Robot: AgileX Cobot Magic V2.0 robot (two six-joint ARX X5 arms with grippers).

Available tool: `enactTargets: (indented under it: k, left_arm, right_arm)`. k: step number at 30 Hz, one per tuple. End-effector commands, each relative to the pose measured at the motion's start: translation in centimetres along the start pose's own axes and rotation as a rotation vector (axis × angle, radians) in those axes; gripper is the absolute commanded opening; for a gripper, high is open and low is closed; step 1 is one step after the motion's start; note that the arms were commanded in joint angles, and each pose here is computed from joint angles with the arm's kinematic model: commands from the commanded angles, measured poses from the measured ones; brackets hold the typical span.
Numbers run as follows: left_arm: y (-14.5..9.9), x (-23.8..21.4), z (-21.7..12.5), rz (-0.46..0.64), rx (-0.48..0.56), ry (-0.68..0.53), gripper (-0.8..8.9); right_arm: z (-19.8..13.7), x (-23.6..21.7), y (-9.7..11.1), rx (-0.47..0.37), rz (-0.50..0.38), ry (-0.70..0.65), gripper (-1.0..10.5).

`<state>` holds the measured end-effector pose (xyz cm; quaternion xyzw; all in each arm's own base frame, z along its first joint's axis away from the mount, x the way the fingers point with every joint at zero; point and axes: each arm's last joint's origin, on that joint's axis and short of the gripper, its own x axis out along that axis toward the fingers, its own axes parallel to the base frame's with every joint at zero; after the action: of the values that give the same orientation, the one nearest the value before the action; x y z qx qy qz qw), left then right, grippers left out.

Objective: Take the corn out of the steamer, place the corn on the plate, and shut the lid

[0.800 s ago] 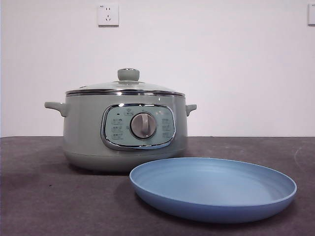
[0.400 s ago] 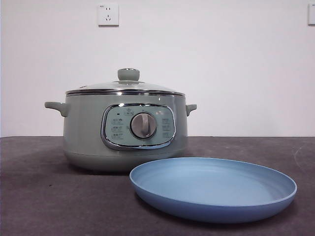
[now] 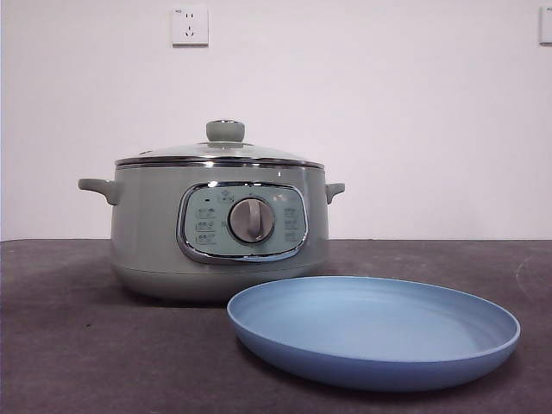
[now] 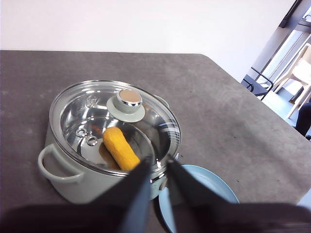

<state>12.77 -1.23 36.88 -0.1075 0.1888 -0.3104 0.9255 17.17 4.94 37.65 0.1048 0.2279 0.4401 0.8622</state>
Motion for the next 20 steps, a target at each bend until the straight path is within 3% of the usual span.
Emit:
enactTargets:
  k: [1,2,4,20]
  left_arm:
    - [-0.1,-0.1,0.1,-0.006,-0.01,-0.007,5.39]
    - [-0.1,-0.1,0.1,-0.006,-0.01,-0.007,5.56]
    - [-0.1,-0.1,0.1,-0.007,-0.01,-0.007,5.56]
    - [0.6,2.5,1.9,-0.114,0.017,-0.068,5.56]
  right_arm:
    - [0.1,0.0,0.1,-0.014,0.006,-0.004,4.2]
    - [0.1,0.0,0.1,-0.014,0.006,-0.004,5.1]
    - [0.1,0.0,0.1,-0.014,0.006,-0.004,5.7]
    - [0.1,0.0,0.1,-0.014,-0.012,-0.006,5.7]
